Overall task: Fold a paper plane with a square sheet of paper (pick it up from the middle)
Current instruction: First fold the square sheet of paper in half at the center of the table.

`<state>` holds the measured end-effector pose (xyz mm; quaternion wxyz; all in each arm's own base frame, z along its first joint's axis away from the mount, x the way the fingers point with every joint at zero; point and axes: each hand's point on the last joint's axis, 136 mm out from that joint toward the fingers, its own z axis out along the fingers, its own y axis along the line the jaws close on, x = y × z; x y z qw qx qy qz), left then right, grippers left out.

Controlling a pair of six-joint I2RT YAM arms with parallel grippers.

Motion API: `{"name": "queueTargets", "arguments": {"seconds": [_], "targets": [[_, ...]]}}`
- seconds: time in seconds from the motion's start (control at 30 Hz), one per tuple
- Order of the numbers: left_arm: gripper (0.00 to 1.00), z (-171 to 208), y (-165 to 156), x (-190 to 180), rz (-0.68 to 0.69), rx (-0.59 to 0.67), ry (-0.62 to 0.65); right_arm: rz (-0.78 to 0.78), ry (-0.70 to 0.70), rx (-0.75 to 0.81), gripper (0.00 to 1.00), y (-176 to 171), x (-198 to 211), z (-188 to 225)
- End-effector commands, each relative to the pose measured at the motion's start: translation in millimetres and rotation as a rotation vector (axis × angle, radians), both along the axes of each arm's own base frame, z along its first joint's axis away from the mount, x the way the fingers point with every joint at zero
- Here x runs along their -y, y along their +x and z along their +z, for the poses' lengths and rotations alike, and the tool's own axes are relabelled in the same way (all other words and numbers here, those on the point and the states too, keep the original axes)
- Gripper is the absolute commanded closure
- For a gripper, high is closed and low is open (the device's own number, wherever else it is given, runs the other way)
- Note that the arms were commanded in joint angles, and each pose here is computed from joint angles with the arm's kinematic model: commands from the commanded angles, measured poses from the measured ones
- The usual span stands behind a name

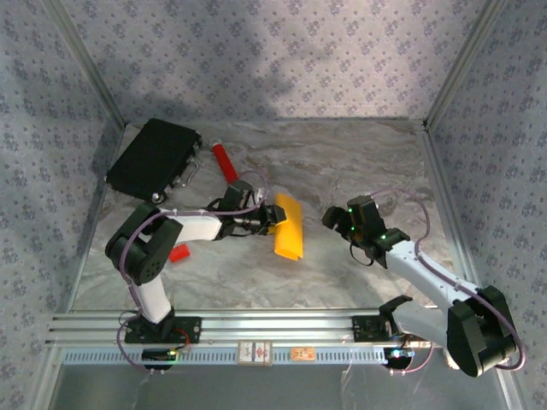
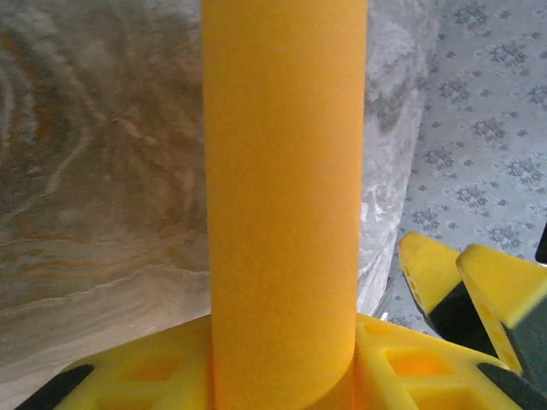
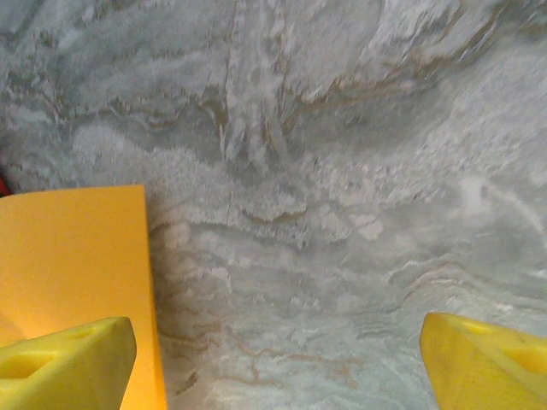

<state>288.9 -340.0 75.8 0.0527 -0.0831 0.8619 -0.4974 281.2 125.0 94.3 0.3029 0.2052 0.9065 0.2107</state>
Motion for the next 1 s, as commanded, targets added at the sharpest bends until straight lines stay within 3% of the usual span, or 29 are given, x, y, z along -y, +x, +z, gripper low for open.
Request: {"name": "queueTargets", "arguments": {"seconds": [0.0,0.27,0.57,0.97], "targets": [[0.62,-5.0,0.9,1.7,0.014,0.01,-0.006,0.071,0.054,-0.001,0.12,-0.2,-15.0,0.2],[0.62,-33.8,-7.8,-11.4,0.018,-0.019,0.081,0.103,0.074,-0.013,0.12,4.1,-24.6,-3.9],[0.52,-55.3,-19.3,-29.1,-0.042,0.009,0.292,0.115,0.076,-0.023,0.12,5.9,-29.2,-5.3],[0.42,-33.1,-15.3,-41.4,-0.054,0.134,0.468,0.117,0.065,-0.039,0.11,3.6,-29.5,-9.5]]}}
